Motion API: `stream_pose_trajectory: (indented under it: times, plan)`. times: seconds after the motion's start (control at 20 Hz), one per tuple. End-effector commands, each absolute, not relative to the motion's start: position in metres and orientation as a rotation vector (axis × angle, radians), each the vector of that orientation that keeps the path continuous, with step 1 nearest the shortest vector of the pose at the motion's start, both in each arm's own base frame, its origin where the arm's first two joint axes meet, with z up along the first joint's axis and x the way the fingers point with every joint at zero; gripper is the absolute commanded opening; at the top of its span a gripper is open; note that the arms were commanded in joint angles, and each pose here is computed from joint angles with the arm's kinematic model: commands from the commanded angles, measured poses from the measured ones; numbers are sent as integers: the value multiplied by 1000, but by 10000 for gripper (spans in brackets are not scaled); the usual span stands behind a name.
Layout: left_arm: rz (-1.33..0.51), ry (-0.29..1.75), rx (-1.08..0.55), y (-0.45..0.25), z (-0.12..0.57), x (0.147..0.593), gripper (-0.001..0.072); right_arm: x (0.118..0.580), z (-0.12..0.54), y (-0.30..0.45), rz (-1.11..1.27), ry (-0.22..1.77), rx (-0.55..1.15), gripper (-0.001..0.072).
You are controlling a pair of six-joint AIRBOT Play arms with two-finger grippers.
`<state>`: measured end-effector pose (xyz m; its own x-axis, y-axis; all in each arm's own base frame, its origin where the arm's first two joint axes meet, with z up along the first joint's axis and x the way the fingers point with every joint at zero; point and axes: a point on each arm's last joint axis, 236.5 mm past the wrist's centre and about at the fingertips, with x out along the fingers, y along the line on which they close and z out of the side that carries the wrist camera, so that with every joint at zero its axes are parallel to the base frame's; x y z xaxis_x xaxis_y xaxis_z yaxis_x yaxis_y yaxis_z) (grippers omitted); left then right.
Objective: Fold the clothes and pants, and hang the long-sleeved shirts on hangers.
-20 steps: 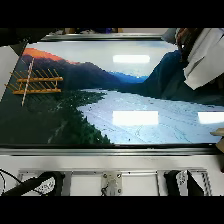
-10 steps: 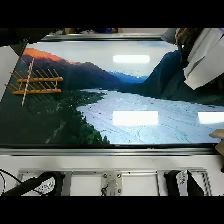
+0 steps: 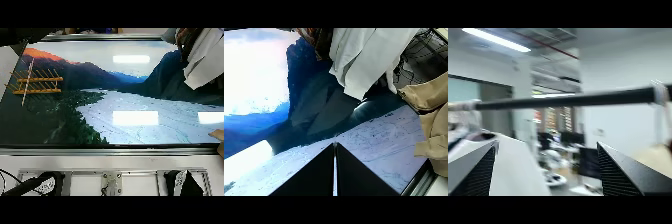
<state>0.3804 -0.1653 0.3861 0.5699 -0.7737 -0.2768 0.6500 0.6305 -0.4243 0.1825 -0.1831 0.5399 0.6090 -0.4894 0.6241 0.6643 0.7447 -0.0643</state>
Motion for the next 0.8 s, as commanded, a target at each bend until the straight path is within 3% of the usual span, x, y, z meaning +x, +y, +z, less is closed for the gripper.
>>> stream_pose_trajectory:
  times: [0.0,0.05,0.2,0.4,0.55,0.75]
  plan:
    - [-849,465,-289,-165,386,380,23,231,523,-46,-70,-575,-348,638]
    - [-849,465,-290,-165,386,380,23,240,513,-29,27,-545,-329,579]
    - [-818,496,-256,-162,375,383,22,277,461,21,279,-367,-335,585]
    - [-682,650,-171,-163,310,379,22,310,351,103,623,43,-270,585]
    - [-728,724,-189,-192,268,363,22,310,273,168,857,318,-218,585]
    - [-768,834,-192,-216,220,348,23,296,204,244,1099,513,-168,584]
